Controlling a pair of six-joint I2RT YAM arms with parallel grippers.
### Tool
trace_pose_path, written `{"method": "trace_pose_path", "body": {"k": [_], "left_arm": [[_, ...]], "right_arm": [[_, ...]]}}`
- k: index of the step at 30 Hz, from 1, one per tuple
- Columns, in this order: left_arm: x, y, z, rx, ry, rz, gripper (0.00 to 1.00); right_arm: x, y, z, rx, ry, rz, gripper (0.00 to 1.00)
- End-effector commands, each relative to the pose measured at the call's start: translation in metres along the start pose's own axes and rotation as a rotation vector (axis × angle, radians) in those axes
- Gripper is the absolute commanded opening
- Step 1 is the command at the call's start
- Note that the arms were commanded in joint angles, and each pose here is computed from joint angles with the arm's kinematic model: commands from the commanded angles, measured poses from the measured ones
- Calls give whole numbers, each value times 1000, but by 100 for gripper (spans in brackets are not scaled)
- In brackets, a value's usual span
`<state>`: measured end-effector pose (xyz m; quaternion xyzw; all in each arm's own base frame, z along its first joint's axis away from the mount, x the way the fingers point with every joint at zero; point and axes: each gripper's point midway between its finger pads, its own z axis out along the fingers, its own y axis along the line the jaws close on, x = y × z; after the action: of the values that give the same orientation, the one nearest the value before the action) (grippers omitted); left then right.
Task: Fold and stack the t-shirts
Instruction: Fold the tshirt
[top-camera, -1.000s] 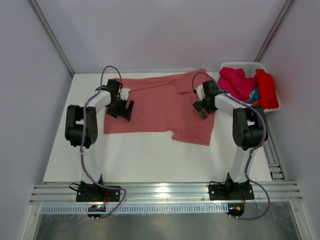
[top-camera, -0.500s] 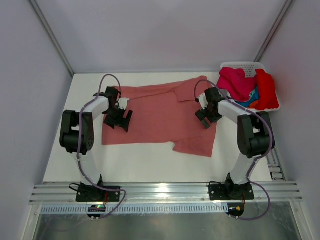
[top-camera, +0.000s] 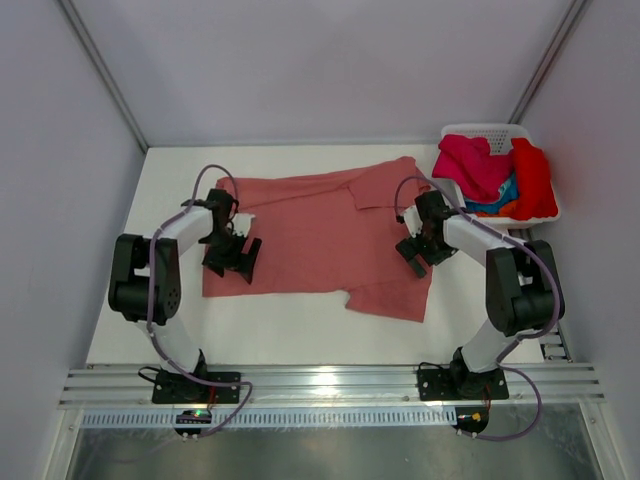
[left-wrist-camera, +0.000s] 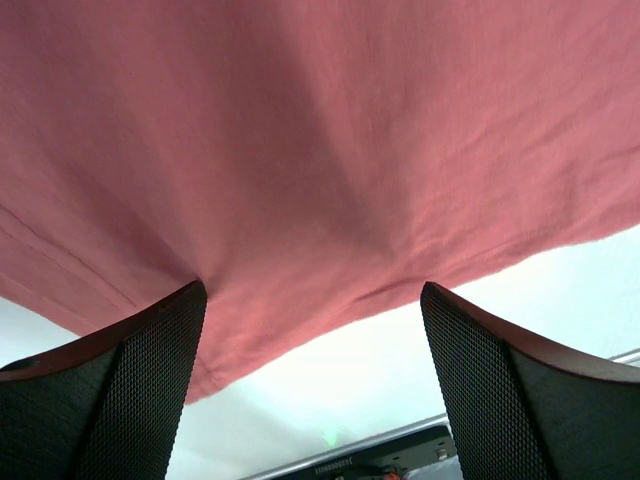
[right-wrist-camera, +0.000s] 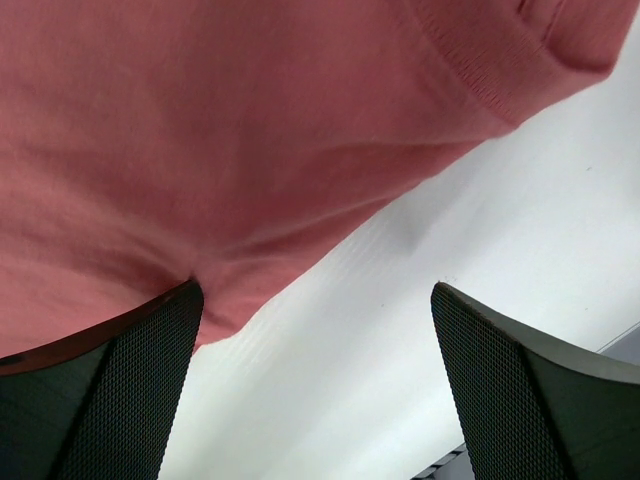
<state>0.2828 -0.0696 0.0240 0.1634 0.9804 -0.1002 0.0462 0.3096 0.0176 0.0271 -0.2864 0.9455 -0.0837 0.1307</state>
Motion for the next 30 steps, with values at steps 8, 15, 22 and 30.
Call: {"method": "trace_pose_path", "body": {"k": [8,15,22,30], "left_arm": [[-38,-1,-37,-27,-123,13,99],[-154,15,-89,-103,-365,70,99],[-221,37,-69,-141,-391,27,99],[-238,61,-41,-213,-381,5,99]], "right_arm": [[-46,-23,-37,65,-160,37,99],[-157,-69,-85,148,-484,75,99],[-219,-73,-55,70,-476,47,99],[-232,-71,-21,65,-432,-31,99]]}}
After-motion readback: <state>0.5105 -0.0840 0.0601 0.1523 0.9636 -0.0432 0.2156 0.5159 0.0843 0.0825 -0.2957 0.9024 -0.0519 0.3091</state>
